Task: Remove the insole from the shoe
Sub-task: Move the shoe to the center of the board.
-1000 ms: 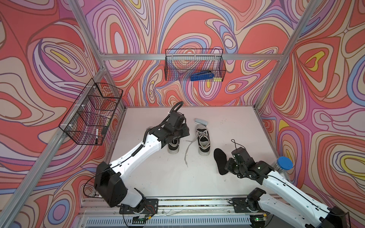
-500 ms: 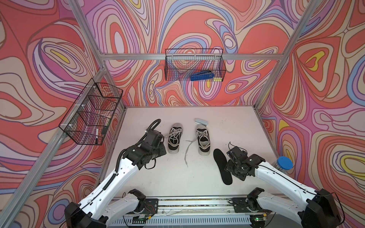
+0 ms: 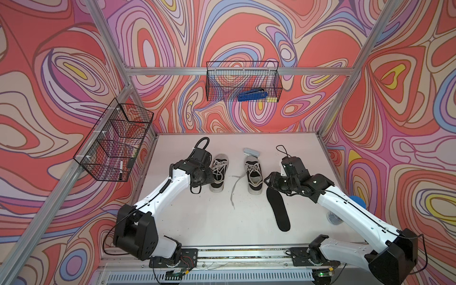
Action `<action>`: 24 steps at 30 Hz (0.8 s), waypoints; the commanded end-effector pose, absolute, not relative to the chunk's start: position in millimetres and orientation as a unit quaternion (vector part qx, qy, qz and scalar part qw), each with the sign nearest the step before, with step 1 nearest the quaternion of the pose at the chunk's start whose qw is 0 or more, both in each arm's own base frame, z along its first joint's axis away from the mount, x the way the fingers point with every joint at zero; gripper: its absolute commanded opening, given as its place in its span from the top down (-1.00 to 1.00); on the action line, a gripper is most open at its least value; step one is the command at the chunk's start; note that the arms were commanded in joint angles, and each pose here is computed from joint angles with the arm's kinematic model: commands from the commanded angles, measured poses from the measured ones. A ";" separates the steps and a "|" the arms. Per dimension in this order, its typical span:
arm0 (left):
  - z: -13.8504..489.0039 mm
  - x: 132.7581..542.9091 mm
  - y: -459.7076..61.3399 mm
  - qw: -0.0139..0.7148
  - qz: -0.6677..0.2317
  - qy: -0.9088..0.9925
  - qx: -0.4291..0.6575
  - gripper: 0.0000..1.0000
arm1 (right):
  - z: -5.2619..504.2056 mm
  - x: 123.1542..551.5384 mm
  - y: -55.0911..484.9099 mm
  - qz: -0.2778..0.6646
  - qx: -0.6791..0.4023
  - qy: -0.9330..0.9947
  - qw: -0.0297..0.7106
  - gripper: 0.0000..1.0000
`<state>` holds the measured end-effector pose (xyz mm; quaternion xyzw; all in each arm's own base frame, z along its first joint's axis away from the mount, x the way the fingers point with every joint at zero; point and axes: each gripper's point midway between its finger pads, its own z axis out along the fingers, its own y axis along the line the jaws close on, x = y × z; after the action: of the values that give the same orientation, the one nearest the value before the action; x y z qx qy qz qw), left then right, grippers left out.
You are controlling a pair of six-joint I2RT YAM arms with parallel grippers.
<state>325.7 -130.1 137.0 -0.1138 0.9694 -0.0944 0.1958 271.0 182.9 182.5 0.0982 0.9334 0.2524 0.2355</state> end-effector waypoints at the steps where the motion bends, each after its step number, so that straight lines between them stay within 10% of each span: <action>1: 131.7 343.1 -134.7 0.202 -0.089 0.972 -0.086 -0.15 | 186.2 269.5 188.6 0.273 0.076 0.928 0.242 -0.05; 16: 79.0 401.6 -135.2 0.182 -0.036 0.980 -0.076 0.24 | 177.0 264.5 189.4 0.276 0.079 0.930 0.228 -0.01; 24: 80.2 387.9 -137.5 0.183 -0.060 0.977 -0.092 0.89 | 176.6 263.3 186.0 0.271 0.083 0.931 0.232 0.04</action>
<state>394.7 -140.2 68.8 -0.0847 0.9805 -0.0493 0.1705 264.6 189.2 178.0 0.0838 0.9306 0.2742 0.2277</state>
